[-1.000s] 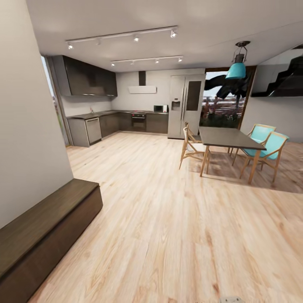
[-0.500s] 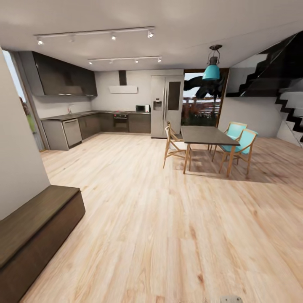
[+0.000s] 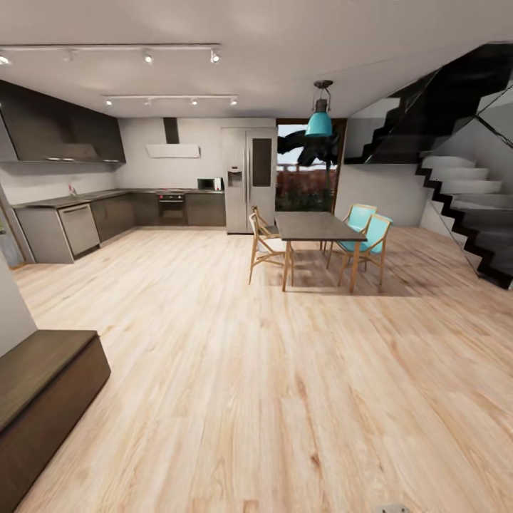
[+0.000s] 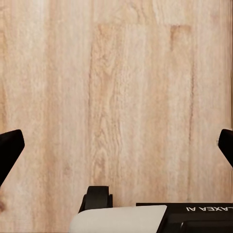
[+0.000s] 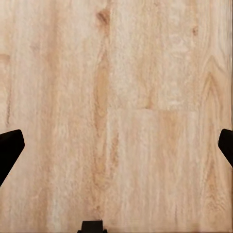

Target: Turn on the radio receiver that's on the table in the living room.

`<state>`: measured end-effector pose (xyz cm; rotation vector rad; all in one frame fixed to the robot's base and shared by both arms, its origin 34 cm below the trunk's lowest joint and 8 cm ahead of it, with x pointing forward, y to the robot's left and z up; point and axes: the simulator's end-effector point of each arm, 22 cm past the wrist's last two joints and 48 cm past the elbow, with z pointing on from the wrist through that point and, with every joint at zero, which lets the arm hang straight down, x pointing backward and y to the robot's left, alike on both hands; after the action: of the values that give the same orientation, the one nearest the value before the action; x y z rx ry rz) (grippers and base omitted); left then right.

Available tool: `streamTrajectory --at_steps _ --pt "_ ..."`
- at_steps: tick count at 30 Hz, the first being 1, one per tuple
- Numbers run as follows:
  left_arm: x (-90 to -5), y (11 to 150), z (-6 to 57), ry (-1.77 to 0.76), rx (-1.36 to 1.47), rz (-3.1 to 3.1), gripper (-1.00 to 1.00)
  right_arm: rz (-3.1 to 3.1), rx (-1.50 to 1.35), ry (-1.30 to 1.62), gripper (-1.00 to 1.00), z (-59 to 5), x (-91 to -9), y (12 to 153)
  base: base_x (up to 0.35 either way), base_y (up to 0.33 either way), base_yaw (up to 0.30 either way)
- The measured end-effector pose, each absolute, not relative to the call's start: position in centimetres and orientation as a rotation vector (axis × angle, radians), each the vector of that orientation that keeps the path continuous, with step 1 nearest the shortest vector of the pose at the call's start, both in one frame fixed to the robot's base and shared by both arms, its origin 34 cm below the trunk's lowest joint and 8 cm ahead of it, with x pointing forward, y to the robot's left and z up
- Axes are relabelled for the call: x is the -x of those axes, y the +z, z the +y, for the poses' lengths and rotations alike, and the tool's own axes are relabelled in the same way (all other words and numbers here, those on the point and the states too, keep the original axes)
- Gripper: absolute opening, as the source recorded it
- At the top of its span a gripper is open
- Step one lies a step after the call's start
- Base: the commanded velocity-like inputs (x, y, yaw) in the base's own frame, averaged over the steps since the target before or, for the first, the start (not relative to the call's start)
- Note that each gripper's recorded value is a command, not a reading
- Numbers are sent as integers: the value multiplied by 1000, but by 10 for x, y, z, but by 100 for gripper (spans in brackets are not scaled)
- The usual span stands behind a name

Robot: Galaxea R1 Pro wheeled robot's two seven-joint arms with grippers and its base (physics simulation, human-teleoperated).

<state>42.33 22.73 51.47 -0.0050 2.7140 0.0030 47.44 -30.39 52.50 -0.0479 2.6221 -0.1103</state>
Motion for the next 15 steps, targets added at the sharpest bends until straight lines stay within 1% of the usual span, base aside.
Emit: streamTrajectory --at_steps 15 --pt "-418 511 226 2 3 2718 100 2622 48 -109 100 -303 -474 525 0 0 -288"
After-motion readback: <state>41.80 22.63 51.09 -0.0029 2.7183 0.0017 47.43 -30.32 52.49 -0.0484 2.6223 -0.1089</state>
